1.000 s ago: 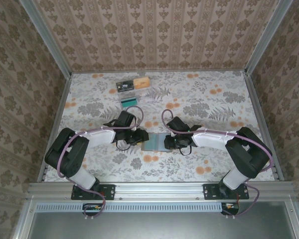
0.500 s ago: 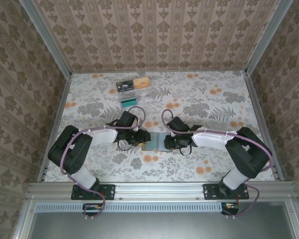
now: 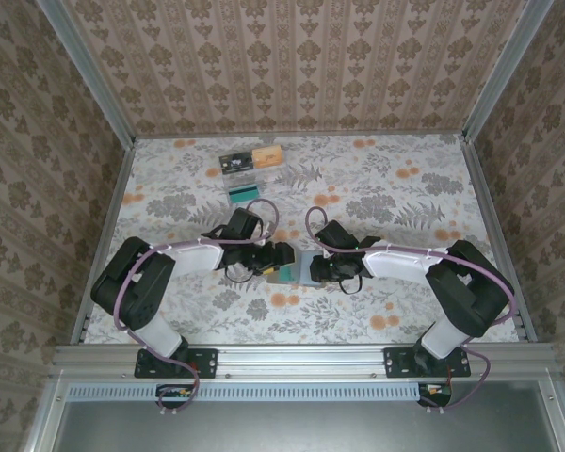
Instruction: Take the credit cards out of the card holder
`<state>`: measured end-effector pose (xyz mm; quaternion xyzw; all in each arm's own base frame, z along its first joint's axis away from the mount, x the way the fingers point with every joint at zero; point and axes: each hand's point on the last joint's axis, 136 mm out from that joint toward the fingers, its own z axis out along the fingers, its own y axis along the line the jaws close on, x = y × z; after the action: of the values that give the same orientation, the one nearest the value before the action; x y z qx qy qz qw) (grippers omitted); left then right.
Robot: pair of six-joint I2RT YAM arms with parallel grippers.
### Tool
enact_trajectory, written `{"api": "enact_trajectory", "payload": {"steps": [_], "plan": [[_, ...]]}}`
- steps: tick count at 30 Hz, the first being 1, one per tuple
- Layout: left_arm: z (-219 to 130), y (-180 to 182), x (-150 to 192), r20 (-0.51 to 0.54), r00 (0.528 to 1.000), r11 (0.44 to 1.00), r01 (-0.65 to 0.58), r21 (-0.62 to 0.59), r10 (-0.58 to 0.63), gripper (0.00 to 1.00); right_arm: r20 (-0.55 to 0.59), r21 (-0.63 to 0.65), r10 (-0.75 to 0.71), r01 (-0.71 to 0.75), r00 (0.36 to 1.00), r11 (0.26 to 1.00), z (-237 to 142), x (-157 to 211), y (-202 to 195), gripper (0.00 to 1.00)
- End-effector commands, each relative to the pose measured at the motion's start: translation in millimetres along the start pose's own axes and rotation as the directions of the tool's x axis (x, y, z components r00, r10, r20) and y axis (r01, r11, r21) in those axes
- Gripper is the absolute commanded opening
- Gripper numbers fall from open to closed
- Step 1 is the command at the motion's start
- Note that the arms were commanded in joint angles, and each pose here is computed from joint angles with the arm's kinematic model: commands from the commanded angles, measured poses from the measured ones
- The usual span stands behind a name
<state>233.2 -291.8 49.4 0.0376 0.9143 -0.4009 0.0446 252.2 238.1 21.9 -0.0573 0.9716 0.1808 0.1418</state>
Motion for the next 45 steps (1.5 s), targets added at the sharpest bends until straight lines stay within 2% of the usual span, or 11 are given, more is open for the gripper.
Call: {"api": "enact_trajectory", "payload": {"steps": [1, 4, 13, 20, 25, 29, 33, 35, 37, 45], "plan": [[-1.8, -28.1, -4.9, 0.002, 0.998, 0.995, -0.069, 0.07, 0.069, 0.71, -0.025, 0.037, 0.015, -0.014, 1.0, 0.999, 7.7, 9.3, -8.7, 0.27], [0.6, -36.6, -0.5, -0.027, 0.996, 0.992, -0.081, 0.101, 0.084, 0.71, -0.025, 0.037, 0.015, -0.014, 1.0, 0.999, 7.4, 9.4, -8.8, 0.27], [0.7, -38.2, 2.0, -0.038, 0.995, 0.993, -0.094, 0.073, 0.097, 0.71, 0.003, 0.06, 0.023, -0.023, 1.0, 0.998, -0.9, 6.9, -13.4, 0.33], [-13.9, -13.7, 0.6, -0.012, 0.995, 0.994, -0.096, -0.053, 0.096, 0.71, 0.091, 0.11, 0.043, -0.053, 0.995, 0.993, -27.4, -5.7, -26.3, 0.37], [-24.4, -3.3, -1.5, 0.011, 0.996, 0.993, -0.086, -0.082, 0.087, 0.69, 0.141, 0.055, 0.044, -0.052, 0.989, 0.997, -45.0, -19.4, -13.6, 0.38], [-22.4, 2.3, -1.9, 0.014, 0.998, 0.995, -0.065, -0.08, 0.066, 0.57, 0.133, -0.059, 0.042, -0.035, 0.99, 0.998, -48.1, -28.2, 12.8, 0.35], [-15.8, 10.5, -0.8, -0.007, 0.999, 0.995, -0.048, -0.09, 0.048, 0.18, 0.092, -0.162, 0.051, -0.036, 0.994, 0.986, -40.6, -32.6, 36.5, 0.29], [-11.9, 14.2, -0.7, -0.021, 0.999, 0.995, -0.042, -0.093, 0.041, 0.06, 0.067, -0.198, 0.061, -0.047, 0.996, 0.979, -33.8, -32.9, 43.8, 0.25], [-9.5, 19.4, -0.4, -0.027, 0.999, 0.993, -0.038, -0.107, 0.036, 0.03, 0.037, -0.223, 0.076, -0.066, 0.996, 0.973, -26.5, -32.0, 48.2, 0.24], [-2.7, 41.5, 6.2, -0.049, 0.999, 0.987, -0.002, -0.159, -0.006, 0.01, -0.034, -0.283, 0.186, -0.188, 0.982, 0.94, -4.0, -32.5, 43.2, 0.21]]}}
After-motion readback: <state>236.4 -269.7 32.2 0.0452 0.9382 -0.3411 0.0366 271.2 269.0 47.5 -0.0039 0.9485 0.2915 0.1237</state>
